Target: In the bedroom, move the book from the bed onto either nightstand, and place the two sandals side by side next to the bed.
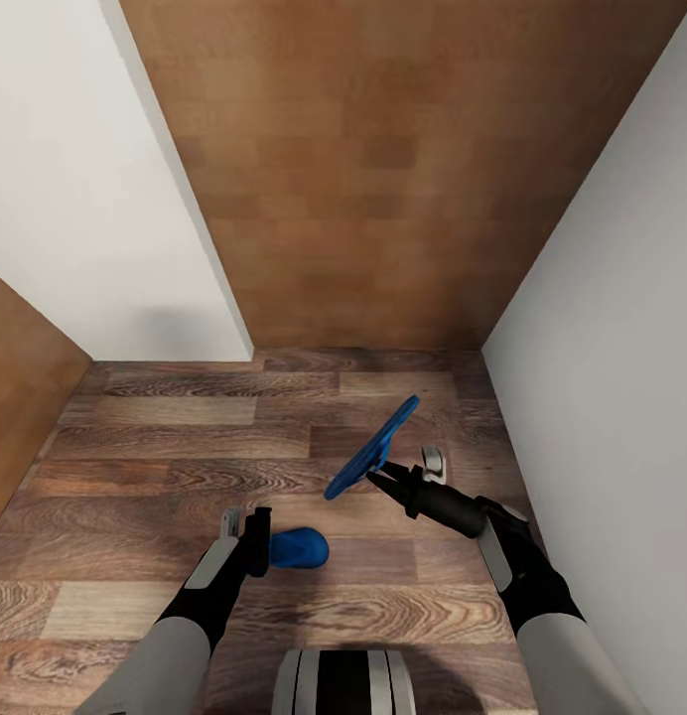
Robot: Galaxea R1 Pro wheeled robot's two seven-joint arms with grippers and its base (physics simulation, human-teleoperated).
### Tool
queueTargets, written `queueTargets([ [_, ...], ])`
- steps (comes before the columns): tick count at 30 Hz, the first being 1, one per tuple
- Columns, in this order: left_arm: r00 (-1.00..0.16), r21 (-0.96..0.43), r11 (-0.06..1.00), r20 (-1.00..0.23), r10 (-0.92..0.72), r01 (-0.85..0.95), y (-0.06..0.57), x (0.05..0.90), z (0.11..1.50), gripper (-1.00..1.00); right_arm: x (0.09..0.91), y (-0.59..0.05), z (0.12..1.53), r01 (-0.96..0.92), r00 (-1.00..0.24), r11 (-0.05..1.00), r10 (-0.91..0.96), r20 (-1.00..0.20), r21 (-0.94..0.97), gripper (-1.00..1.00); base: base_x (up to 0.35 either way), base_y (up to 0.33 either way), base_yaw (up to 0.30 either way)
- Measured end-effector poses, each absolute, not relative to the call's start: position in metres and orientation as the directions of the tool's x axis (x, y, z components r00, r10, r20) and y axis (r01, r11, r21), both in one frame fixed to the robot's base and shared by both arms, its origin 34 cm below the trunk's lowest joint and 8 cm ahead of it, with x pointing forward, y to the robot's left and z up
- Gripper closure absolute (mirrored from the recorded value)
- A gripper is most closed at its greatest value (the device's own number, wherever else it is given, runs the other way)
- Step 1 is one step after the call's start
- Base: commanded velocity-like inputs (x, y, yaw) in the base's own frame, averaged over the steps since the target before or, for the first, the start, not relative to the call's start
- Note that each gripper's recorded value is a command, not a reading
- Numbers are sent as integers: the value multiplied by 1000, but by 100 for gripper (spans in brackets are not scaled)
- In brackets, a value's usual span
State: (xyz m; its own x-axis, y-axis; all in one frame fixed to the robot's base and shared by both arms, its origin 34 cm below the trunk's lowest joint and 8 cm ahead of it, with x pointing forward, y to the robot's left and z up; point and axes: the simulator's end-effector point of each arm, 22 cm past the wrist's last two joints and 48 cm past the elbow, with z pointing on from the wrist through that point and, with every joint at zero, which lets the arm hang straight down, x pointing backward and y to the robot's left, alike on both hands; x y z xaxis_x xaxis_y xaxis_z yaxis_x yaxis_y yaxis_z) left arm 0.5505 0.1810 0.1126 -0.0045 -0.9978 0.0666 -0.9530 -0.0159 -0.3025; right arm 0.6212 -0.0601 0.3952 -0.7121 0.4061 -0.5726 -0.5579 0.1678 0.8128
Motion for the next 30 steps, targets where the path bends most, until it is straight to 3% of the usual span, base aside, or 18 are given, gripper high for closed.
queueTargets([
  [30,-6,-303,-15,68,-998,-953,181,551,113,-100,621,-60,394,-553,-715,168,406,-569,816,100,0,0,0],
])
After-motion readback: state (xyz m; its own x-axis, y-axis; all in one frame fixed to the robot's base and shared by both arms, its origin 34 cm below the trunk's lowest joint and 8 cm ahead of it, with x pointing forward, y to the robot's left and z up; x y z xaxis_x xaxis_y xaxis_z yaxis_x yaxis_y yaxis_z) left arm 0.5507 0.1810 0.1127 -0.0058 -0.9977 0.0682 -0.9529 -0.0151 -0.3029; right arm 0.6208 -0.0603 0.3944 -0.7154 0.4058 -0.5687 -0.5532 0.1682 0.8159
